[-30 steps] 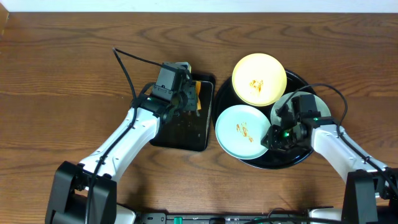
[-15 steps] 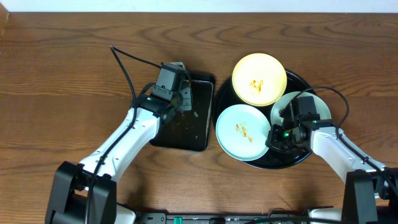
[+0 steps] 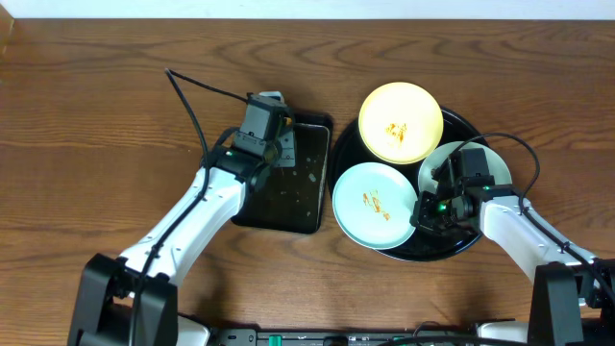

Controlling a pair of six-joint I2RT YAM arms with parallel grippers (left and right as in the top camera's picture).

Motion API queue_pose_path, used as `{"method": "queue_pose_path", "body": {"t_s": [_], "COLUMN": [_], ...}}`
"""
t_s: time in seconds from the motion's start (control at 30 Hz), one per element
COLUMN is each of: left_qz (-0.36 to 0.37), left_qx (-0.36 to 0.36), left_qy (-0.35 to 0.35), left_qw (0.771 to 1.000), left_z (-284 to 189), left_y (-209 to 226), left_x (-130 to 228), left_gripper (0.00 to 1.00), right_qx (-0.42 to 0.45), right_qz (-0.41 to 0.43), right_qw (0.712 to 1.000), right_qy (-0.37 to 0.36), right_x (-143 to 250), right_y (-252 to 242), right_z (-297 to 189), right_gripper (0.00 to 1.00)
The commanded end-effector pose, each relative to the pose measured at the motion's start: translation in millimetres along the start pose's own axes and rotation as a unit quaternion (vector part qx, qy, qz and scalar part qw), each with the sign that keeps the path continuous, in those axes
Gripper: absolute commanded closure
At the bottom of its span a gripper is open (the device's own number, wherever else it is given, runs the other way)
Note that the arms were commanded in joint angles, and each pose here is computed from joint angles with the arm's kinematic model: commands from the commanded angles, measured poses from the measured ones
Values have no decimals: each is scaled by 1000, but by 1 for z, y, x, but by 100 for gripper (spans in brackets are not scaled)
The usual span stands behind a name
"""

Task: Clean dirty plates on tray and stack at the side
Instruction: 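Lift the sponge with the left gripper and carry it toward the plates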

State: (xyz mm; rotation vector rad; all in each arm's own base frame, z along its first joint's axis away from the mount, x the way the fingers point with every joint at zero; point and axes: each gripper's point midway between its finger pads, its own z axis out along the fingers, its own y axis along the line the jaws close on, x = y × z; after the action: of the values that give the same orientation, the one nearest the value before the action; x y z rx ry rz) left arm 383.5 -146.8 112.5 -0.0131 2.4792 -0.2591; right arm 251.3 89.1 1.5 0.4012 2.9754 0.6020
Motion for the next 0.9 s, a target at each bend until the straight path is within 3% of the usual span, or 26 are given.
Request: {"method": "queue_pose_path", "body": {"t_s": [0.0, 0.17, 0.53, 0.7, 0.87], "left_qz": [6, 9, 36, 34, 2], "left_qx": [27, 54, 62, 59, 42], "left_qy": [-28, -40, -171, -158, -89], "left_qw": [999, 998, 983, 985, 995], "left_z": [-18, -21, -68, -63, -34], "left_y": [-11, -22, -29, -28, -20], "left_x": [-19, -25, -83, -77, -47], "left_gripper": [92, 92, 92, 92, 93], "right_qx": [13, 13, 13, 13, 13], "right_qz": [-1, -1, -1, -1, -1], "right_qw": [1000, 1000, 1000, 1000, 1000], "right_qy": [5, 5, 5, 5, 5], "right_x": [5, 5, 5, 5, 5], "right_y": [-5, -5, -5, -5, -5], "right_z": [3, 3, 3, 3, 3], "right_gripper": [99, 99, 99, 99, 99]}}
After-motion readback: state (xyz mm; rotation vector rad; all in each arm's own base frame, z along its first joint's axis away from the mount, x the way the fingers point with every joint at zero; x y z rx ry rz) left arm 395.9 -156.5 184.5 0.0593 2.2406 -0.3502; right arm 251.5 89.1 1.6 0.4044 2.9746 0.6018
